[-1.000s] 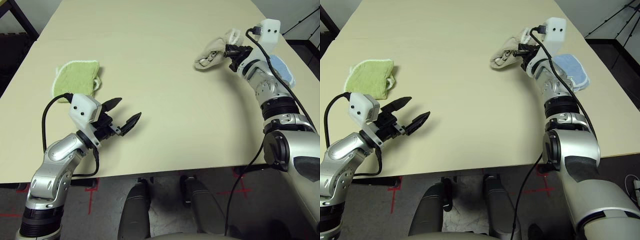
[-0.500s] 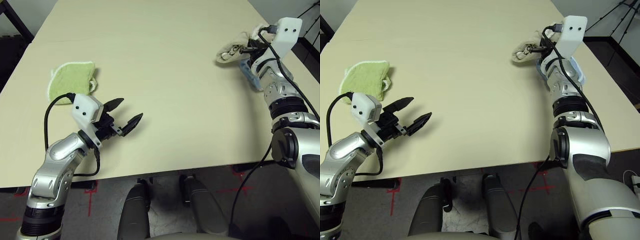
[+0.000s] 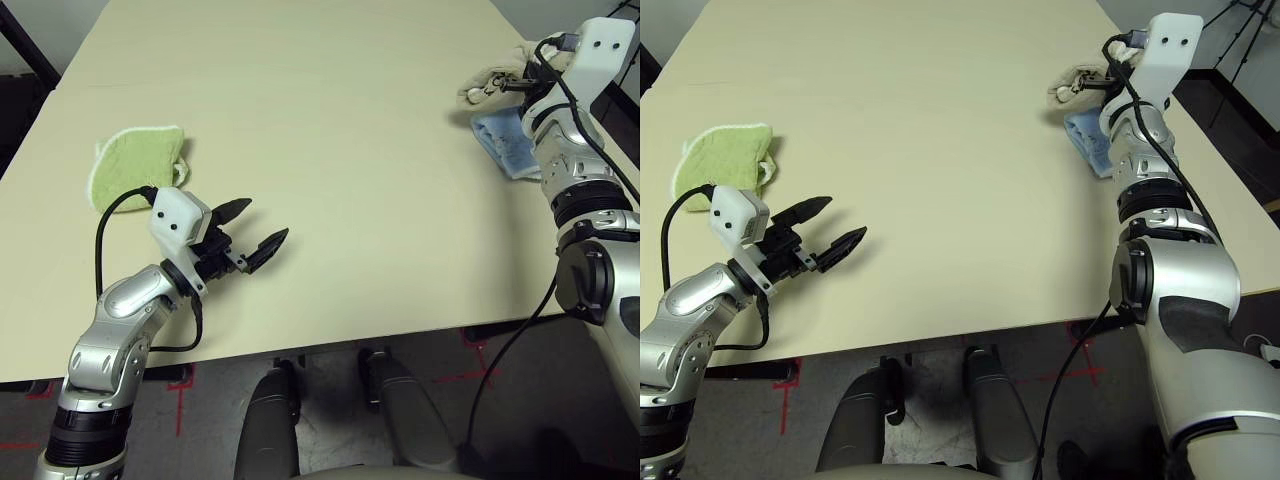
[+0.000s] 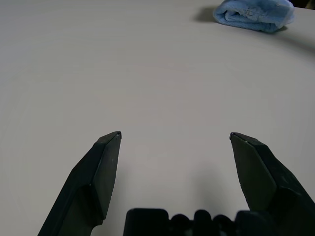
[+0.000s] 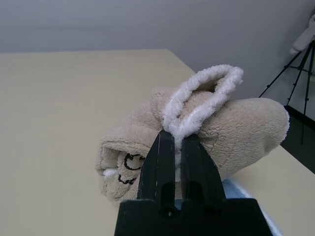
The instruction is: Fold the towel and set it aside.
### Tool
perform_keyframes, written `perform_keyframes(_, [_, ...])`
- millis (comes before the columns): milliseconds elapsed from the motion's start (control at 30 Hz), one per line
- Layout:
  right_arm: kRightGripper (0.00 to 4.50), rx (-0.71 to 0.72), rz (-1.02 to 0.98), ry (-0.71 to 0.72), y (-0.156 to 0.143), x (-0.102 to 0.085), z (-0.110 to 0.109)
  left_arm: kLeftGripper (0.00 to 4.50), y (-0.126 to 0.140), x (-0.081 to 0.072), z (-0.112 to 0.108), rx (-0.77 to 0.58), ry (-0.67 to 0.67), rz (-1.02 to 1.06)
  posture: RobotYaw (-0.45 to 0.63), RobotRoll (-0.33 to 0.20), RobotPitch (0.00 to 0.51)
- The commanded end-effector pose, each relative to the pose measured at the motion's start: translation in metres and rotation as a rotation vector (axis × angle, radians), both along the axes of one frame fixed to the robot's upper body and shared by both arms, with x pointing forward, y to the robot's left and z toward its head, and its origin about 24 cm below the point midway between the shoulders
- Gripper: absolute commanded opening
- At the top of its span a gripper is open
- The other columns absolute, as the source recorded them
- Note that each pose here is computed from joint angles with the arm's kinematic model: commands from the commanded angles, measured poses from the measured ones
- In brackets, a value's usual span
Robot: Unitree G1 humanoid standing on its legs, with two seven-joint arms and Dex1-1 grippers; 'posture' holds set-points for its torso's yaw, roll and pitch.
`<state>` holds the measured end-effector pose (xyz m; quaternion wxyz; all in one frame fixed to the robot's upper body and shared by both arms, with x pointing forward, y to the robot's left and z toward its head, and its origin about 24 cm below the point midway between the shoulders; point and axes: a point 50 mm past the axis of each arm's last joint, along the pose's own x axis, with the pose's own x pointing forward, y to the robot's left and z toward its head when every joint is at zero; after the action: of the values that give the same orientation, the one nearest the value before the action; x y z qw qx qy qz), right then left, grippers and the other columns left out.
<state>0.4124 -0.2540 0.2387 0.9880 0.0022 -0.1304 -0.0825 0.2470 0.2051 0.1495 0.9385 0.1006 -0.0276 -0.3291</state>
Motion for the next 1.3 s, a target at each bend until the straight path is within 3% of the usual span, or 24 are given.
perform_keyframes(33, [0.01, 0.002, -0.043, 0.016, -0.012, -0.004, -0.009, 4.5, 0.002, -0.004, -0.004, 0.016, 0.013, -0.008, -0.09, 0.0, 0.219])
perform_keyframes(500, [0.01, 0.017, -0.087, 0.106, -0.023, -0.018, -0.059, 4.5, 0.0, -0.005, -0.005, 0.019, 0.02, -0.019, -0.1, 0.0, 0.231])
perform_keyframes(767, [0.01, 0.071, -0.091, 0.171, -0.023, -0.04, -0.087, 4.5, 0.001, -0.006, -0.006, 0.021, 0.028, -0.017, -0.11, 0.0, 0.241])
perform_keyframes(1067, [0.01, 0.125, -0.094, 0.181, -0.012, -0.067, -0.089, 4.5, -0.003, -0.008, -0.009, 0.013, 0.045, -0.036, -0.13, 0.0, 0.266])
perform_keyframes(1300, [0.01, 0.242, -0.132, 0.121, -0.003, -0.077, -0.075, 4.5, -0.008, -0.007, -0.012, 0.013, 0.061, -0.065, -0.16, 0.0, 0.279])
